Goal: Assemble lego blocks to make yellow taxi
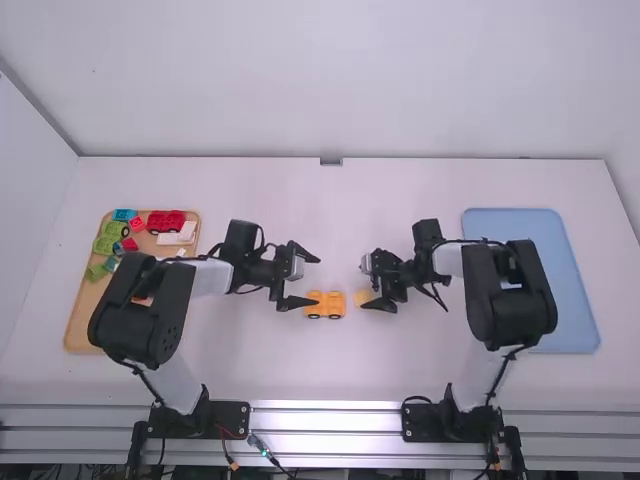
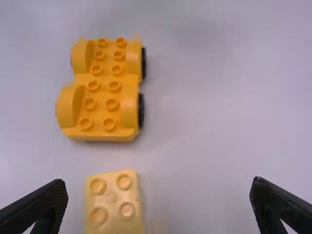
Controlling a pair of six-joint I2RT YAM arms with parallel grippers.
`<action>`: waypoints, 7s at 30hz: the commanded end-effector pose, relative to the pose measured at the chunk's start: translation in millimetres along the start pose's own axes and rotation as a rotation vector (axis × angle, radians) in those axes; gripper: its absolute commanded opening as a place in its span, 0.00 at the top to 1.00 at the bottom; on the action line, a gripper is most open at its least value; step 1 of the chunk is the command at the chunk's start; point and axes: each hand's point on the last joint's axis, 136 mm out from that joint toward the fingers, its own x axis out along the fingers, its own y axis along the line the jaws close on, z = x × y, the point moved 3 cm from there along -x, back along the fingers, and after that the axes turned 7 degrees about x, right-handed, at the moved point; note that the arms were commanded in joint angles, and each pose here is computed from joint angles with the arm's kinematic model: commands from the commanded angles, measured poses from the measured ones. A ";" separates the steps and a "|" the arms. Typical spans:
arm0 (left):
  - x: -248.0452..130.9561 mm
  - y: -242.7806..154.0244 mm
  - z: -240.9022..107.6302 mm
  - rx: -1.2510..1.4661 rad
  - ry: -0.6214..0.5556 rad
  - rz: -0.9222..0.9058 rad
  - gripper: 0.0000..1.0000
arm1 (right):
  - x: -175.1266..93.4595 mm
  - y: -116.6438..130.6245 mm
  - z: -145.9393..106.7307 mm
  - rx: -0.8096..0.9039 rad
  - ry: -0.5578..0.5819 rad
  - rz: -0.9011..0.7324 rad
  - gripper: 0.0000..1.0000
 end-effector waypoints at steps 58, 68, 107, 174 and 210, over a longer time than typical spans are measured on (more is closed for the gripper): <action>41.4 -44.4 -75.2 -0.063 0.221 -0.001 0.37 | 14.5 45.4 47.0 -0.035 -0.032 0.158 0.68; 42.3 -39.7 -73.3 -0.059 0.217 0.005 0.52 | 34.2 37.7 56.5 -0.006 0.014 0.123 0.73; 43.3 -18.9 -73.7 -0.070 0.244 0.055 0.51 | 36.8 10.7 50.2 0.014 -0.001 -0.029 0.75; 43.7 -16.5 -72.7 -0.065 0.242 0.058 0.50 | 43.5 13.0 39.9 0.035 0.018 -0.074 0.59; 43.7 -16.5 -72.7 -0.065 0.241 0.058 0.51 | 42.9 8.3 35.0 0.029 0.053 -0.105 0.83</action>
